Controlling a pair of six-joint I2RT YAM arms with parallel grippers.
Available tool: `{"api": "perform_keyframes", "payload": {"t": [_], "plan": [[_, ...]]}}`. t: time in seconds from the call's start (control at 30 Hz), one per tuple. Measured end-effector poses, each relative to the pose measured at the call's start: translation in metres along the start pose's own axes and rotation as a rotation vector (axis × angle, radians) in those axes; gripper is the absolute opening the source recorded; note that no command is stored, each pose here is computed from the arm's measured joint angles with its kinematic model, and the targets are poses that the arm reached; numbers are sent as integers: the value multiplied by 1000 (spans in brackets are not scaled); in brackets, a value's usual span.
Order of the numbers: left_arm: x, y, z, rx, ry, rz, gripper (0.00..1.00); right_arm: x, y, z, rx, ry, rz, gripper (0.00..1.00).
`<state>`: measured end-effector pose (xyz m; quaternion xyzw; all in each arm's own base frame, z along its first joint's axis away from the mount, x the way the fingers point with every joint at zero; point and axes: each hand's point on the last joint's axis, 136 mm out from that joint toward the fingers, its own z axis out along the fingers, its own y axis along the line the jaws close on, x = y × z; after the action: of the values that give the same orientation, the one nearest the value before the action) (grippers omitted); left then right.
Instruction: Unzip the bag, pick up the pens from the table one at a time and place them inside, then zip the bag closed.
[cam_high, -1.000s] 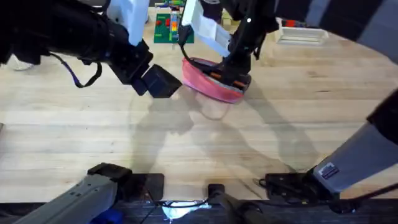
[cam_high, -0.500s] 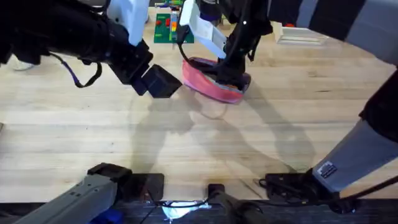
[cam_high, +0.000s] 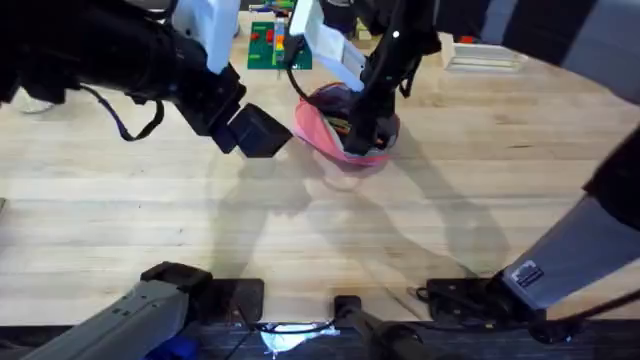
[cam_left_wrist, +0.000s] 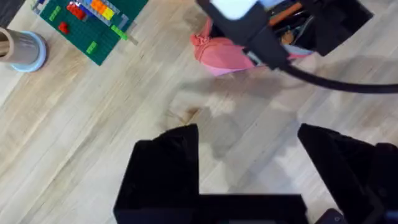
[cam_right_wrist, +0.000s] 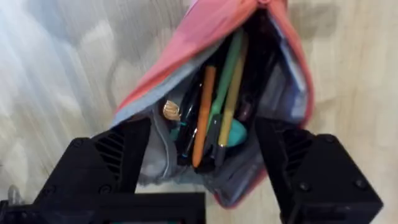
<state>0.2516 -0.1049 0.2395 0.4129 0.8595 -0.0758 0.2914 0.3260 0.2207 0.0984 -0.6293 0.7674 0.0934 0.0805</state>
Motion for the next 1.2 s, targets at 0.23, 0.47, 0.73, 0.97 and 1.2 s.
{"api": "perform_keyframes", "payload": {"t": [0.23, 0.47, 0.73, 0.97, 1.2], "plan": [[0, 0, 0, 0, 0, 0, 993, -11, 4, -51, 100, -89, -13, 996], [0, 0, 0, 0, 0, 0, 993, -13, 12, -82, 148, -139, 34, 996], [0, 0, 0, 0, 0, 0, 993, -20, 9, -97, 161, -188, 235, 996], [0, 0, 0, 0, -1, 0, 993, -21, 9, -99, 156, -197, 316, 996], [2, 7, -3, 7, -23, 12, 993, -25, 7, -105, 165, -214, 341, 995]]}}
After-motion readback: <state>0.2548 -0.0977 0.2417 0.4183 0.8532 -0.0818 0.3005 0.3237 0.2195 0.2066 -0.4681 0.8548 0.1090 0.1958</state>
